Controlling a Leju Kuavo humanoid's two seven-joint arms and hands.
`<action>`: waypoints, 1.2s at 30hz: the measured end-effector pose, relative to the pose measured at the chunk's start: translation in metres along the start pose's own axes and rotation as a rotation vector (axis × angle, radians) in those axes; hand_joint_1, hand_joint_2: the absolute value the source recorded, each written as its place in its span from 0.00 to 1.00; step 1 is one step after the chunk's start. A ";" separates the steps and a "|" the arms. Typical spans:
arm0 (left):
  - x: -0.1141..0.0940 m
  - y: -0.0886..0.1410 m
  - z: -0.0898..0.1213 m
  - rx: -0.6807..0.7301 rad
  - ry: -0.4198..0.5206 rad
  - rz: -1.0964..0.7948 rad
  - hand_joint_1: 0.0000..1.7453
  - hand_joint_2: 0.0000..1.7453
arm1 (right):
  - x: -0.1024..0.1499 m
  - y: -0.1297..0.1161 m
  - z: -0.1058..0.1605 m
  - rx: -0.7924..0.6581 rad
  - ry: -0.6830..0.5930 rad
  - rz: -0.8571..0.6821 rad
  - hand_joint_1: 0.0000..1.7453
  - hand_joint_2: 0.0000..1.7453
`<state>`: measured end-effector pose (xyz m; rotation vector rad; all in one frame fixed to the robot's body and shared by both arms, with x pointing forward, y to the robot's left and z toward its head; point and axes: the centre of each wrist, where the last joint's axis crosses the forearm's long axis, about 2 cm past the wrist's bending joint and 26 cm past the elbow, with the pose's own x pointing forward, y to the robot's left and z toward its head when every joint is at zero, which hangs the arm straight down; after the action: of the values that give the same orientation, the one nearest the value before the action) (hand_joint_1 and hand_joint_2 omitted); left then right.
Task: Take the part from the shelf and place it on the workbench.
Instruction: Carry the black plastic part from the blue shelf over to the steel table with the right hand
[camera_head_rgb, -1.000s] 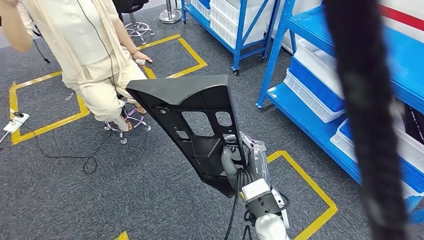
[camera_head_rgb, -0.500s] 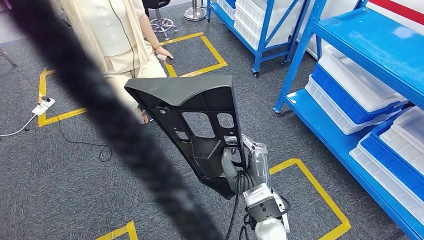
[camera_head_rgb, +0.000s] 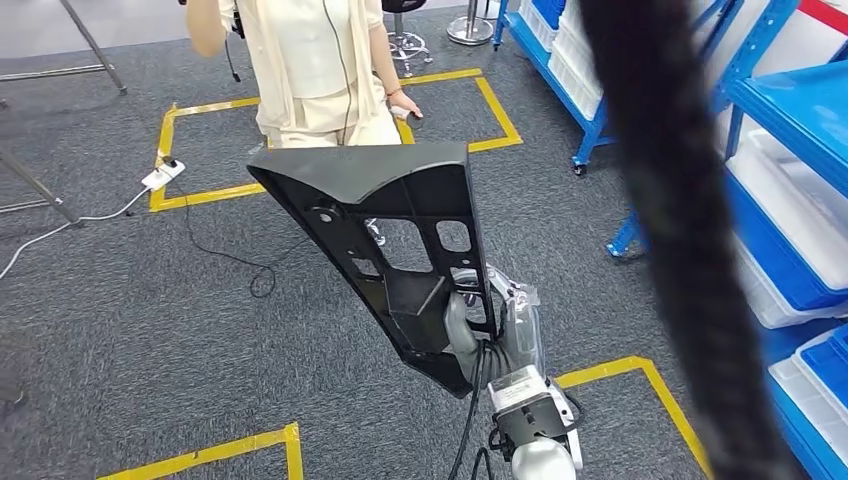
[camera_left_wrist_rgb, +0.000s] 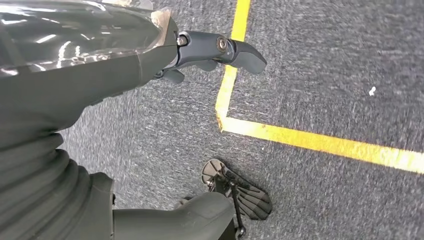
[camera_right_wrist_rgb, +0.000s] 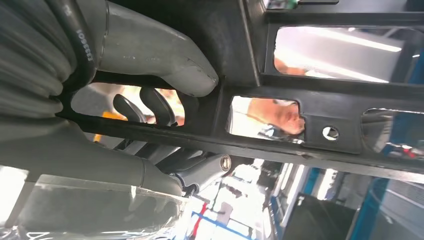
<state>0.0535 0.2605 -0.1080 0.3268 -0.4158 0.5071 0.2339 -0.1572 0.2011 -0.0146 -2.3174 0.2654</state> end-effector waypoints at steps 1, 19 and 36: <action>0.000 0.000 0.000 0.000 0.000 -0.001 0.00 1.00 | 0.001 0.000 -0.001 -0.004 -0.003 -0.001 1.00 1.00; 0.007 0.004 -0.005 0.010 -0.004 0.023 0.00 1.00 | 0.017 0.006 -0.019 -0.028 -0.042 -0.015 1.00 1.00; 0.008 0.005 -0.005 0.054 0.004 0.079 0.00 1.00 | 0.024 0.013 -0.039 -0.006 -0.110 -0.053 1.00 1.00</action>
<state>0.0585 0.2692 -0.1077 0.3620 -0.4134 0.5969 0.2443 -0.1347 0.2413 0.0601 -2.4241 0.2380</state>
